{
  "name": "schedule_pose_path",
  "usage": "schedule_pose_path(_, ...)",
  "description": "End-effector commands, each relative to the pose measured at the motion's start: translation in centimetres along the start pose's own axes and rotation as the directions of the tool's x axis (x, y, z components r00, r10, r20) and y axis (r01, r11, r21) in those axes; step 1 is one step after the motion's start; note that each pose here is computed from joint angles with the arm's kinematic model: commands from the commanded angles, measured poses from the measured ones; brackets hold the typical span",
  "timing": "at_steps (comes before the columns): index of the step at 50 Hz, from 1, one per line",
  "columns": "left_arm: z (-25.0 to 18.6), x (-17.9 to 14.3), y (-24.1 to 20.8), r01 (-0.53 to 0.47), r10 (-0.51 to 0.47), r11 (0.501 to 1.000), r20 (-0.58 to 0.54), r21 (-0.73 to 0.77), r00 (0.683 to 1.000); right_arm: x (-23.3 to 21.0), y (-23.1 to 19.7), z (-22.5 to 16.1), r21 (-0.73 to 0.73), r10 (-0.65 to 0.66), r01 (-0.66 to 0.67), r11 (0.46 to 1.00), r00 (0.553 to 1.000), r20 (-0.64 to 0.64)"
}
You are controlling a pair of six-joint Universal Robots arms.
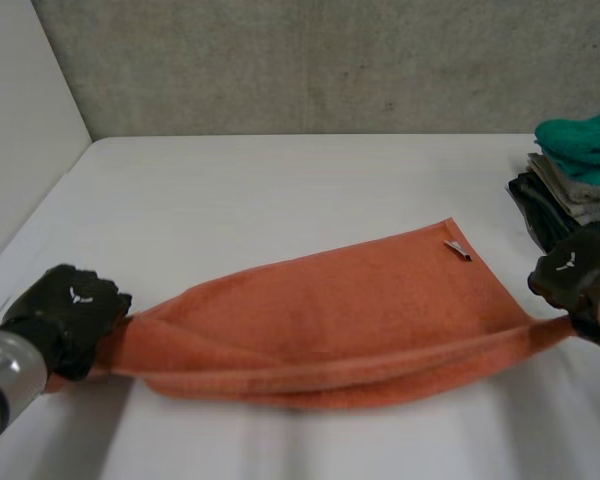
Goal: Fold the laundry.
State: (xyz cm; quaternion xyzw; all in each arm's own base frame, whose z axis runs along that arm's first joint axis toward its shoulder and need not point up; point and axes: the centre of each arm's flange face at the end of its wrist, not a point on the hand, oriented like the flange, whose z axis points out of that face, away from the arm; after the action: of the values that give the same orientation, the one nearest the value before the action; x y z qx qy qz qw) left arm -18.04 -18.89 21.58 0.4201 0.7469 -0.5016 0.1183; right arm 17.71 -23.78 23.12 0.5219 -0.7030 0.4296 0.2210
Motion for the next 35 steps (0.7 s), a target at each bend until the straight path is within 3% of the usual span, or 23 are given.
schedule_pose_path(1, 7.1, -2.4, -1.9, -0.014, 0.001, 0.994, 0.118, 0.109, 0.993, 2.4, -1.4, 7.5, 0.051, 0.058, -0.050, 0.997, 0.985, -0.163)
schedule_pose_path(4, 10.1, -4.7, -4.7, -0.033, -0.001, 0.982, 0.181, 0.186, 0.983, 5.4, -2.7, 8.9, 0.104, 0.110, -0.083, 0.991, 0.951, -0.288)
schedule_pose_path(8, 11.6, -9.2, -10.8, -0.076, -0.045, 0.934, 0.328, 0.349, 0.944, 11.2, -6.8, 8.7, 0.289, 0.228, -0.089, 0.953, 0.839, -0.495)
schedule_pose_path(9, 11.4, -10.2, -12.2, -0.089, -0.062, 0.919, 0.363, 0.383, 0.930, 14.2, -8.9, 7.7, 0.397, 0.301, -0.060, 0.916, 0.755, -0.582)
schedule_pose_path(12, 9.7, -13.8, -17.7, -0.135, -0.172, 0.827, 0.474, 0.546, 0.864, 17.5, -11.0, 5.9, 0.525, 0.409, -0.005, 0.851, 0.633, -0.657)
schedule_pose_path(13, 9.1, -14.5, -18.9, -0.146, -0.206, 0.798, 0.493, 0.585, 0.845, 19.1, -11.9, 4.9, 0.583, 0.465, 0.043, 0.812, 0.556, -0.689)
schedule_pose_path(14, 7.9, -15.8, -20.7, -0.159, -0.274, 0.740, 0.509, 0.654, 0.816, 19.8, -12.3, 4.3, 0.604, 0.489, 0.068, 0.794, 0.519, -0.701)
schedule_pose_path(17, 7.1, -16.7, -21.8, -0.154, -0.350, 0.673, 0.496, 0.723, 0.795, 21.6, -13.0, 2.5, 0.649, 0.551, 0.145, 0.747, 0.413, -0.726)
schedule_pose_path(18, 6.9, -17.1, -22.1, -0.145, -0.385, 0.645, 0.483, 0.750, 0.786, 21.8, -13.2, 2.2, 0.654, 0.557, 0.153, 0.741, 0.403, -0.726)
schedule_pose_path(21, 7.0, -17.2, -21.8, -0.116, -0.417, 0.627, 0.457, 0.770, 0.786, 20.7, -13.5, 2.5, 0.657, 0.551, 0.138, 0.741, 0.435, -0.712)
schedule_pose_path(28, 11.1, -12.6, -16.5, 0.028, -0.361, 0.749, 0.372, 0.662, 0.855, 15.4, -12.9, 5.1, 0.626, 0.482, 0.048, 0.778, 0.594, -0.644)
schedule_pose_path(31, 12.7, -10.2, -13.7, 0.081, -0.333, 0.803, 0.331, 0.591, 0.883, 13.5, -12.0, 6.4, 0.598, 0.452, 0.014, 0.802, 0.641, -0.621)
schedule_pose_path(32, 13.3, -9.2, -12.6, 0.101, -0.322, 0.824, 0.312, 0.558, 0.894, 11.9, -11.3, 7.4, 0.573, 0.424, -0.012, 0.819, 0.685, -0.592)
schedule_pose_path(34, 14.0, -8.1, -11.3, 0.118, -0.310, 0.844, 0.296, 0.523, 0.904, 10.2, -10.5, 8.7, 0.545, 0.394, -0.034, 0.838, 0.728, -0.561)
schedule_pose_path(35, 14.5, -7.5, -10.5, 0.129, -0.302, 0.856, 0.283, 0.500, 0.910, 8.1, -9.7, 10.2, 0.516, 0.361, -0.054, 0.855, 0.777, -0.515)
